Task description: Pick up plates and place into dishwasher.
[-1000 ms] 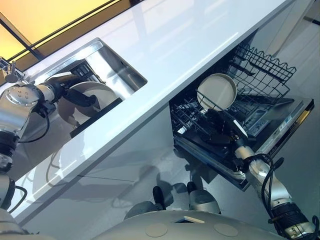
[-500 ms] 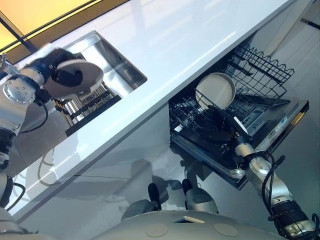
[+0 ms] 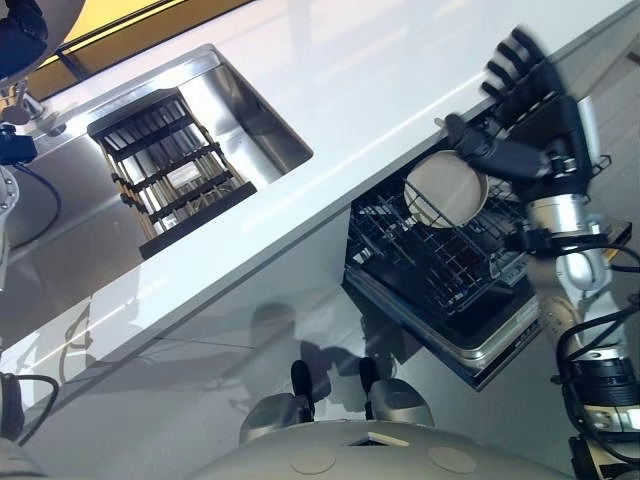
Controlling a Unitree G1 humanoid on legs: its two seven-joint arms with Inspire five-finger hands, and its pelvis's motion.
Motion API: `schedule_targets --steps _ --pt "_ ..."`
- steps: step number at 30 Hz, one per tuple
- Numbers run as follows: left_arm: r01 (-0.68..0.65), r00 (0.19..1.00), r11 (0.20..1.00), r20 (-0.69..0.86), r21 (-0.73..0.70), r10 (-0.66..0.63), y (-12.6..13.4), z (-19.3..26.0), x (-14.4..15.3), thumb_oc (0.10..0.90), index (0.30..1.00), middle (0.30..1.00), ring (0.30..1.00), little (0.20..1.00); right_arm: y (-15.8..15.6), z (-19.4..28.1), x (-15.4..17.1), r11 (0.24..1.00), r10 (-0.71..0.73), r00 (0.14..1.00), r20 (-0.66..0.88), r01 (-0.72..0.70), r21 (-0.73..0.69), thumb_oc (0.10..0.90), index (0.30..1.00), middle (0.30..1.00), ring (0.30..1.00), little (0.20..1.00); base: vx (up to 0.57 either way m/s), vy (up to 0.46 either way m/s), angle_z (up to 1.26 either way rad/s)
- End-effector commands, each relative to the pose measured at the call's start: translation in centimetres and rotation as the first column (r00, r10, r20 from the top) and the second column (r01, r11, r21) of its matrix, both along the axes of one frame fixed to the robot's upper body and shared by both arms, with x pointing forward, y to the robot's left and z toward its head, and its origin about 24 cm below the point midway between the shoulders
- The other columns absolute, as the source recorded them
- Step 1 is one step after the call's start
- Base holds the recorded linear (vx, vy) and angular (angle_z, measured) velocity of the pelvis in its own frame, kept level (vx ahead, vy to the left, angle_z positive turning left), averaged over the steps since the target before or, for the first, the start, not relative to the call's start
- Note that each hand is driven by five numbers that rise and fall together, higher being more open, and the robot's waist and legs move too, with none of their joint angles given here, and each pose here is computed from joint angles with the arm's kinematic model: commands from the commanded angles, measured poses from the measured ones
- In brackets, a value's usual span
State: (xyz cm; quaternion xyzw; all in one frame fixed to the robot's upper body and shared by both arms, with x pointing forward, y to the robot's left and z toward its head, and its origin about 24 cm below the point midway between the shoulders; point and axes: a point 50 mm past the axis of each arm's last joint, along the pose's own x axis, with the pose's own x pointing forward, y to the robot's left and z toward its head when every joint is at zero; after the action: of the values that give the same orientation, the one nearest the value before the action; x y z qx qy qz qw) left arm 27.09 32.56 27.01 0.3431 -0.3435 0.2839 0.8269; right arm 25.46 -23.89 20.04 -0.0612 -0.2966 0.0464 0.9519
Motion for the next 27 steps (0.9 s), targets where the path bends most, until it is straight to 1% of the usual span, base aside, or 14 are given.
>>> schedule_targets --steps 1,2,5,9,11,12,15,19,22,27 --pt "0.199 0.957 0.978 0.201 0.067 -0.209 -3.7 3.8 -1.1 0.100 0.300 0.300 0.300 0.200 4.1 6.0 -1.6 0.956 0.280 0.922 0.269 -0.243 -0.163 0.800 0.900 0.900 0.900 0.900 -0.02 -0.050 0.10" --pt "0.267 0.945 0.962 0.181 0.056 -0.273 -4.8 3.4 -0.6 0.100 0.300 0.300 0.300 0.200 4.8 5.8 -1.2 0.944 0.315 0.917 0.243 -0.276 -0.181 0.800 0.900 0.900 0.900 0.900 0.02 -0.053 0.08" --pt "0.409 0.905 0.912 0.114 0.041 -0.411 -7.7 1.9 0.4 0.100 0.300 0.300 0.300 0.200 6.5 5.3 -0.4 0.925 0.355 0.914 0.197 -0.312 -0.218 0.800 0.900 0.900 0.900 0.900 -0.02 -0.056 0.12" --pt "0.551 0.833 0.834 0.044 0.016 -0.551 -10.6 -0.1 1.2 0.100 0.300 0.300 0.300 0.200 8.0 4.5 0.7 0.915 0.388 0.909 0.154 -0.360 -0.179 0.800 0.900 0.900 0.900 0.900 -0.01 -0.050 0.13" --pt "0.566 0.824 0.825 0.038 0.013 -0.566 -10.9 -0.2 1.2 0.100 0.300 0.300 0.300 0.200 8.1 4.4 0.8 0.914 0.393 0.907 0.150 -0.368 -0.170 0.800 0.900 0.900 0.900 0.900 -0.03 -0.029 0.15" --pt "0.604 0.797 0.797 0.022 0.006 -0.604 -11.9 -0.5 1.5 0.100 0.300 0.300 0.300 0.200 8.8 4.2 1.2 0.912 0.406 0.904 0.133 -0.389 -0.132 0.800 0.900 0.900 0.900 0.900 -0.03 -0.038 0.07" --pt "0.644 0.765 0.765 -0.001 0.002 -0.644 -13.1 -0.8 2.0 0.100 0.300 0.300 0.300 0.200 9.6 3.9 1.9 0.908 0.420 0.899 0.124 -0.417 -0.044 0.800 0.900 0.900 0.900 0.900 0.01 -0.036 0.04" --pt "0.686 0.727 0.728 -0.043 -0.015 -0.686 -14.6 -1.7 2.3 0.100 0.300 0.300 0.300 0.200 10.3 3.6 2.3 0.920 0.383 0.913 0.138 -0.390 0.033 0.800 0.900 0.900 0.900 0.900 0.00 -0.030 0.04" --pt "0.699 0.711 0.715 -0.077 -0.022 -0.699 -15.2 -2.3 2.5 0.100 0.300 0.300 0.300 0.200 10.4 3.4 2.6 0.927 0.361 0.924 0.128 -0.370 0.055 0.800 0.900 0.900 0.900 0.900 0.04 -0.011 0.03" --pt "0.735 0.666 0.677 -0.151 -0.037 -0.730 -16.0 -3.8 2.4 0.100 0.300 0.300 0.300 0.200 10.2 2.2 3.2 0.932 0.353 0.934 0.058 -0.357 0.069 0.800 0.900 0.900 0.900 0.900 0.02 -0.003 0.00"
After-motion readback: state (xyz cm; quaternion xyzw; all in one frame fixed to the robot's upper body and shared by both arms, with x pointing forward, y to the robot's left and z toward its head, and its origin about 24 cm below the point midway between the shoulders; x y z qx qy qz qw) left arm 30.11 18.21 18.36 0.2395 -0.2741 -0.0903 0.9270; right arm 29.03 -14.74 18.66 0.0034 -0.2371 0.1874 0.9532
